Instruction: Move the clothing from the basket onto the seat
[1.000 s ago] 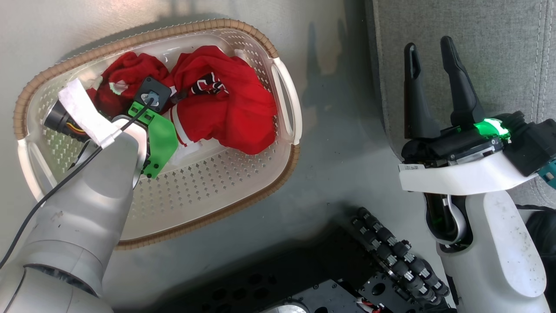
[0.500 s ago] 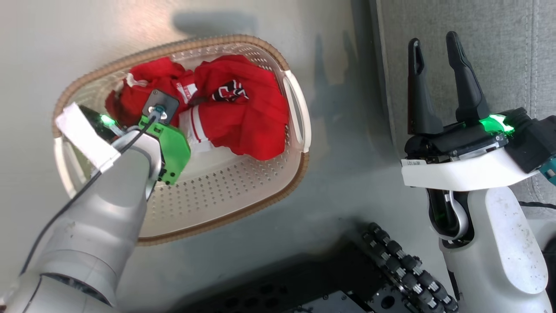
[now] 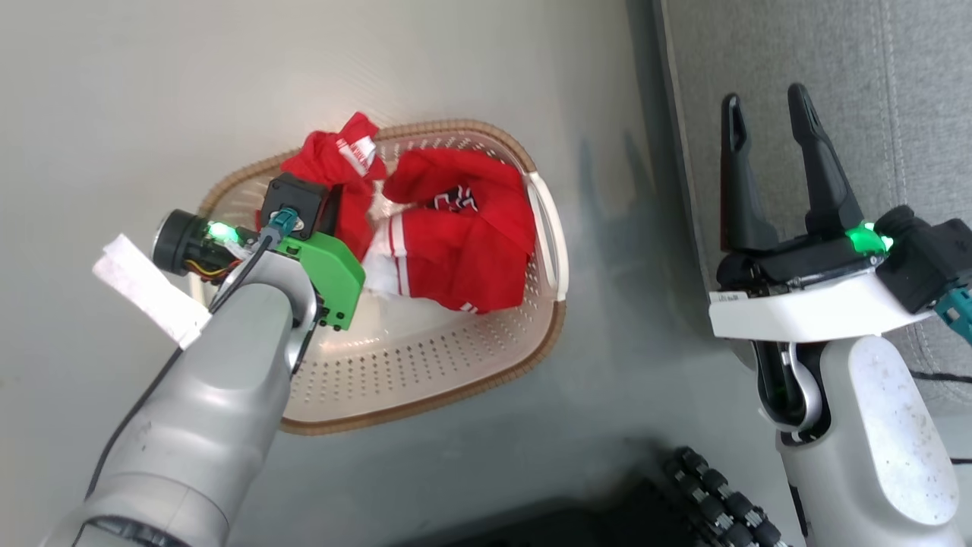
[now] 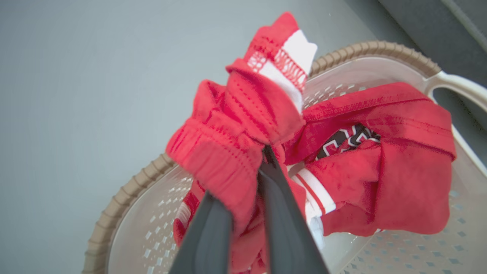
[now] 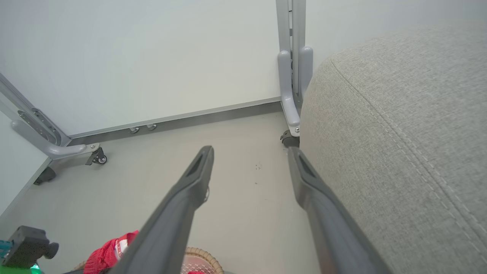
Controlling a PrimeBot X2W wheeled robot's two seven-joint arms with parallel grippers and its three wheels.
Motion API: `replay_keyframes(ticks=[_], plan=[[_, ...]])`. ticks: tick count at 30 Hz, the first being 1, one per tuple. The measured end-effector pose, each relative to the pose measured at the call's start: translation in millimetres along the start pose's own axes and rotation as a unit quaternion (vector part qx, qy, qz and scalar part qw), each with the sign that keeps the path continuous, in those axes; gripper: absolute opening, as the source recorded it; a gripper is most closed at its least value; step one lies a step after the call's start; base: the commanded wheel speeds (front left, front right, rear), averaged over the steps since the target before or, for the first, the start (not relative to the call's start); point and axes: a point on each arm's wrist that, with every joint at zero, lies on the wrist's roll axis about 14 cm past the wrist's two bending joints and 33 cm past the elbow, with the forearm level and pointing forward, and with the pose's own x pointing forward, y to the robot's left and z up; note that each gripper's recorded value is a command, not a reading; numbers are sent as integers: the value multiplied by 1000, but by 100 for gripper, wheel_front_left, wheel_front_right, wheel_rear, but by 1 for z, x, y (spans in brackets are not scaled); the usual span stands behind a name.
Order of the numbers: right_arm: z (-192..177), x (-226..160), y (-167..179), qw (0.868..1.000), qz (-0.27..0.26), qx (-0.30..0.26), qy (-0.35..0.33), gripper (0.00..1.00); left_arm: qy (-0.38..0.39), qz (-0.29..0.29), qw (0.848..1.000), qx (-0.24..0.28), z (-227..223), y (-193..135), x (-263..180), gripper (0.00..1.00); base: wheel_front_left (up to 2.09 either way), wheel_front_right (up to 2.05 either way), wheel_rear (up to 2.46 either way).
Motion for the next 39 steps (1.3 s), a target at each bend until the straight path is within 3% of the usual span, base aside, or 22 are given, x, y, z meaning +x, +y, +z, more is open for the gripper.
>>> replay_keyframes(ticks=[9, 16, 28, 31, 39], plan=[[23, -13, 13, 1000, 11, -6, -19, 100, -108, 38, 993, -26, 63, 8, -45, 0, 0, 0, 0], [40, -23, 28, 999, 28, -8, -35, 100, -195, 63, 978, -39, 111, 11, -91, 0, 0, 0, 0], [71, -49, 52, 997, 56, -11, -53, 100, -362, 124, 923, -45, 197, 24, -198, 0, 0, 0, 0], [81, -60, 61, 996, 67, -13, -57, 100, -416, 130, 899, -40, 223, 19, -236, 0, 0, 0, 0], [96, -87, 75, 994, 84, -14, -62, 100, -483, 121, 867, -17, 247, -9, -295, 0, 0, 0, 0]])
